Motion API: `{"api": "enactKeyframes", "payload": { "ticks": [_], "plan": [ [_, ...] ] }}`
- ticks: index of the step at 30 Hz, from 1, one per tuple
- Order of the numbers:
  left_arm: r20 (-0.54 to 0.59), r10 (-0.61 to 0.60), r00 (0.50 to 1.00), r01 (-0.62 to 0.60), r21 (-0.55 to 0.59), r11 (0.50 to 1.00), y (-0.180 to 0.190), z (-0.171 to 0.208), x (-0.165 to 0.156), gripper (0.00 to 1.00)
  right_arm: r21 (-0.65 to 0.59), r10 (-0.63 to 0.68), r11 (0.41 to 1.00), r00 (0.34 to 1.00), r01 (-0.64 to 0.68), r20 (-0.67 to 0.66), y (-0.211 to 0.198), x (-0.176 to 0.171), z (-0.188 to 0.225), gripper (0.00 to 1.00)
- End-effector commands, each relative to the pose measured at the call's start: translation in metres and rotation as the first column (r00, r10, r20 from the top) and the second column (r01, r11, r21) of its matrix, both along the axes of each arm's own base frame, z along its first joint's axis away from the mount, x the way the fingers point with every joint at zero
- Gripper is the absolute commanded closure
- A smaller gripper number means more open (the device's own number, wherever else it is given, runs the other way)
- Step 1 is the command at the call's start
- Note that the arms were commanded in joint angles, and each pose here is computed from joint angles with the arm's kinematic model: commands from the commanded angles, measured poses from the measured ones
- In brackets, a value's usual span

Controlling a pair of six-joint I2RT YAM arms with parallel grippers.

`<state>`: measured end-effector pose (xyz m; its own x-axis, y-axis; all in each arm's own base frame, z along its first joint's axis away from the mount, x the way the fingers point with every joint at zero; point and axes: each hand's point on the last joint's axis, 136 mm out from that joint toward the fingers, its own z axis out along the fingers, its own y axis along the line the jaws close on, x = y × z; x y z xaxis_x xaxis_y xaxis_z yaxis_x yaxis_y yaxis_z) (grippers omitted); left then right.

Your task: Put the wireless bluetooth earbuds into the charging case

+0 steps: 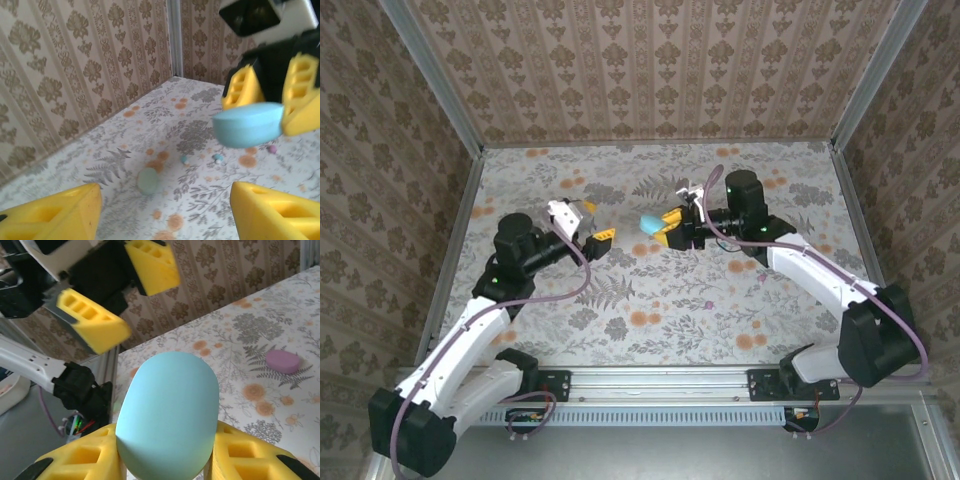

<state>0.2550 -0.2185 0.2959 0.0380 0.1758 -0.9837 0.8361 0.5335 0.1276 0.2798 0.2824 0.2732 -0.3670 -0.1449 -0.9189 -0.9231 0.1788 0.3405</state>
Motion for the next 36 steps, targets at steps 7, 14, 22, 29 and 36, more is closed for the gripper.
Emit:
{"api": "enactKeyframes", "payload": {
  "ticks": [7,14,22,29,36],
  "plan": [
    [-0.116,-0.137,0.984,0.108,-0.223,0.969,-0.024,0.043,0.001,0.19,-0.023,-0.056,0.998,0.976,0.062,0.212,-0.010,-0.013,0.024,0.66],
    [-0.456,-0.211,0.864,0.063,-0.319,0.946,-0.039,0.052,0.011,0.14,-0.101,-0.141,0.977,0.926,0.187,0.350,-0.014,0.001,0.017,0.66],
    [-0.753,-0.305,0.583,-0.008,-0.381,0.925,-0.061,0.037,0.022,0.19,-0.103,-0.198,0.954,0.848,0.282,0.492,-0.013,0.010,0.026,0.66],
    [-0.811,-0.377,0.448,0.004,-0.420,0.908,-0.086,0.034,0.017,0.21,-0.113,-0.199,0.944,0.807,0.310,0.556,-0.012,0.014,0.027,0.66],
    [-0.834,-0.378,0.401,0.003,-0.412,0.911,-0.095,0.024,0.015,0.35,-0.107,-0.207,0.940,0.793,0.323,0.572,-0.011,0.018,0.027,0.65]
  ]
}}
